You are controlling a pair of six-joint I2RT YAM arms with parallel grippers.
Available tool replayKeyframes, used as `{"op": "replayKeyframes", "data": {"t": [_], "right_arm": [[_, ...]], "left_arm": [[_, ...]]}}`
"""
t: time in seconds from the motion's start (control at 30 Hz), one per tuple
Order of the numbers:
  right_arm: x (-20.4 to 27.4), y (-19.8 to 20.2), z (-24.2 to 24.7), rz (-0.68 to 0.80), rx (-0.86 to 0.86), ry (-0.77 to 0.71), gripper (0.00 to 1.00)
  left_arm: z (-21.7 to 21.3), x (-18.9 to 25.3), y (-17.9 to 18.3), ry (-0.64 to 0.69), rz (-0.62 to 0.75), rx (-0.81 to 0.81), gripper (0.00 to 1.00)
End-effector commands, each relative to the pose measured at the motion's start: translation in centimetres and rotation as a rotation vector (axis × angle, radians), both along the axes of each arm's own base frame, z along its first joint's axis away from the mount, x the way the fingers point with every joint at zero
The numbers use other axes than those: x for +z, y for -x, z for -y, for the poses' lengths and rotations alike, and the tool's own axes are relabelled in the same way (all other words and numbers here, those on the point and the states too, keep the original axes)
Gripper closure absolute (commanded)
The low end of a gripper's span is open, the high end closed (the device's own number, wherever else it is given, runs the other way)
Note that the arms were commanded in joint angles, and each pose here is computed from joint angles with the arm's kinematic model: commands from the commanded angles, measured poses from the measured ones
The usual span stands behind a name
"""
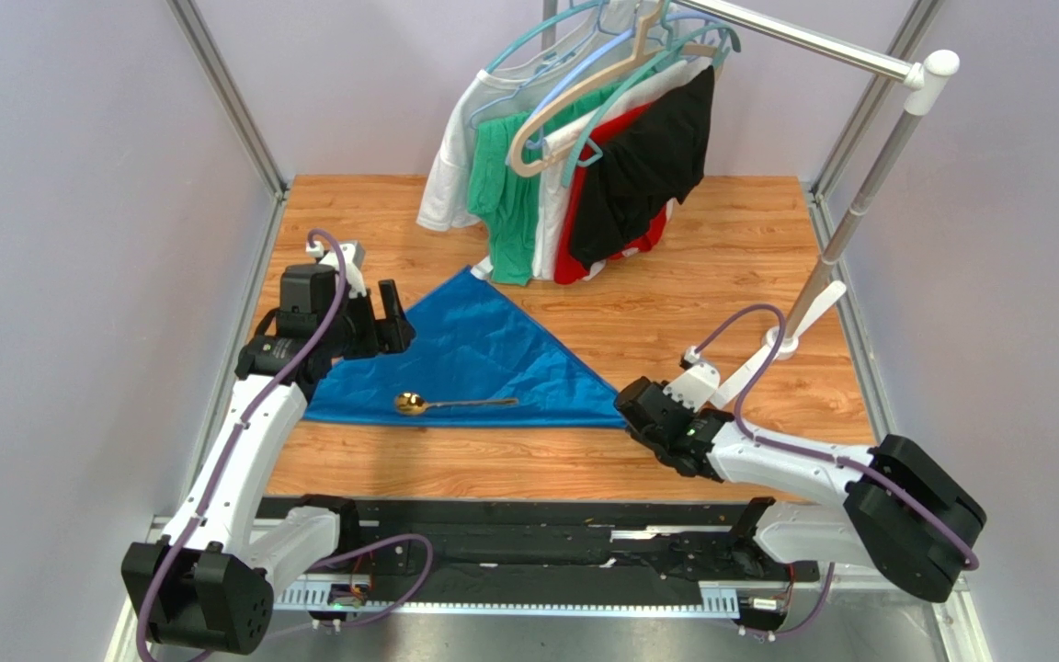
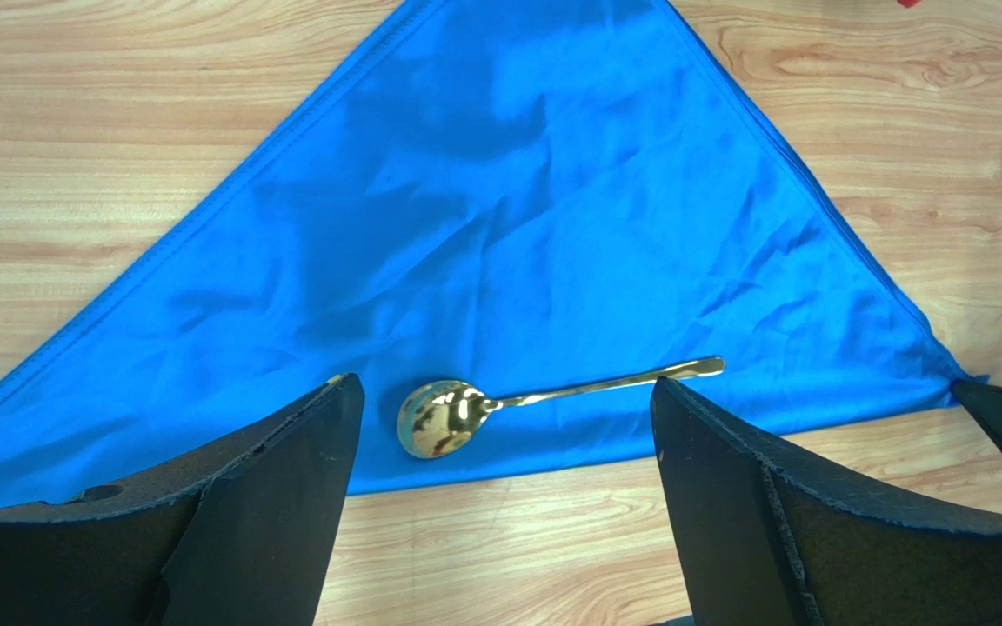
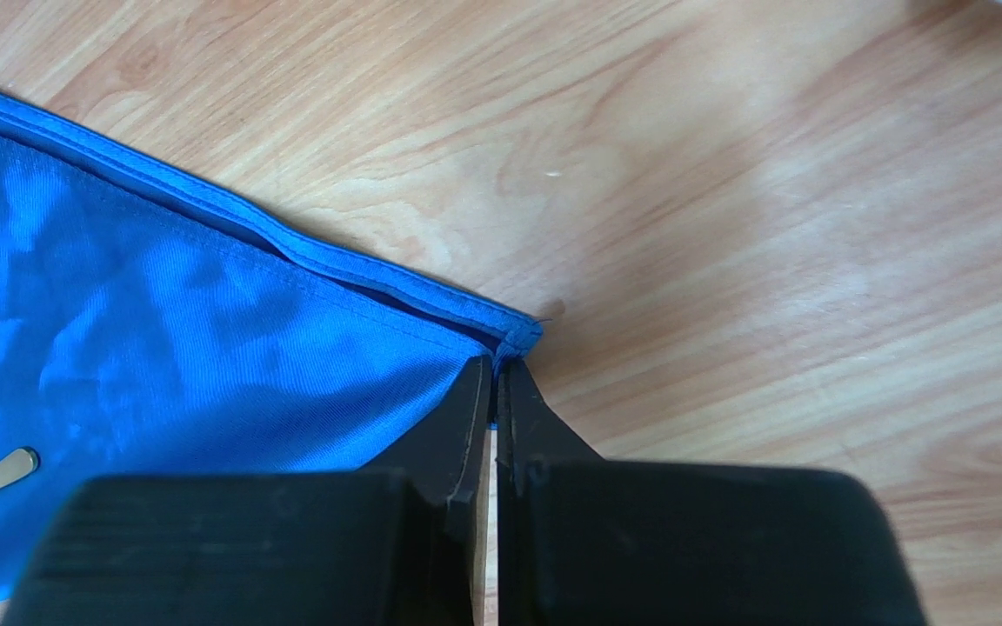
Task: Fold the napkin, place the utensils inside, and roll it up
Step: Fold the napkin
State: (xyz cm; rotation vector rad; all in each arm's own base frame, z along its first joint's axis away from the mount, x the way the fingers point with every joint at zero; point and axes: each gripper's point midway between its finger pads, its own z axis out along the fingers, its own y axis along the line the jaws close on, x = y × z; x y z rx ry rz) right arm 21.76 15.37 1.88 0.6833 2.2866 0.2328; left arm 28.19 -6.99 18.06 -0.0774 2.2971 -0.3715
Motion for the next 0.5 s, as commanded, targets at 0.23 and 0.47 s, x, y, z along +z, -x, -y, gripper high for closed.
{"op": "replayKeyframes", "data": {"t": [0.23, 0.47], "right_arm": [[1.9, 0.3, 3.8, 0.056, -0.081, 0.097, 1.00], [4.8, -0.9, 1.6, 0.120, 0.028, 0.093, 1.00]], "left_arm": [[0.6, 0.4, 0.1, 0.011, 0.019, -0.040, 0.10], [0.9, 0.4, 0.1, 0.012, 0.020, -0.048, 0.11]]}}
